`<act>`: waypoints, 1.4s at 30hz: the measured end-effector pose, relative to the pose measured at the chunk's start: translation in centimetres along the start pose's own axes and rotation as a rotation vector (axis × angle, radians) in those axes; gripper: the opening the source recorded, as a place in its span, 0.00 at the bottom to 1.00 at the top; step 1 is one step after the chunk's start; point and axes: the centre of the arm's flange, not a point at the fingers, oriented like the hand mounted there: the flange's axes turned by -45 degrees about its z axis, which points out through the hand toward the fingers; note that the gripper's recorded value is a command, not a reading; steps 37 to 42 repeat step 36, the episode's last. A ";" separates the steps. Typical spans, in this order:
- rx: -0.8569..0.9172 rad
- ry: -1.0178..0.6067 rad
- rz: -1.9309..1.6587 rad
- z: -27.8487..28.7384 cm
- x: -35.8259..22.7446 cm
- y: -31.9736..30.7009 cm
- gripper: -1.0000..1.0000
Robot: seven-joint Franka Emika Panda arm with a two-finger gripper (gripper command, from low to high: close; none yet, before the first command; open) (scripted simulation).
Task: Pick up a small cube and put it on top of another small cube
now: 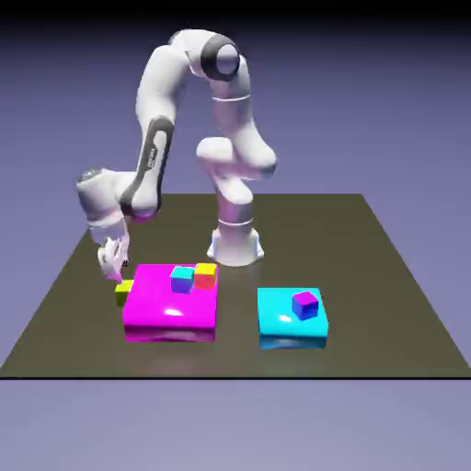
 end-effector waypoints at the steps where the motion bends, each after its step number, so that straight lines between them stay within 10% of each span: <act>1: 0.000 0.000 0.000 1.2 0.0 0.0 0.50; 2: -0.001 -0.001 0.001 2.4 0.1 0.1 0.50; 3: -0.002 -0.001 0.002 3.7 0.0 0.2 0.00; 13: 0.049 0.046 -0.133 -5.8 -0.5 -2.7 0.00; 23: -0.072 0.038 -1.105 -15.2 -17.3 -12.5 0.00; 33: -0.215 -0.004 -1.226 -7.9 -20.0 -10.1 0.00; 34: -0.215 -0.004 -1.226 -7.8 -20.0 -10.1 1.00; 42: -0.217 -0.002 -1.226 -7.8 -20.0 -10.1 1.00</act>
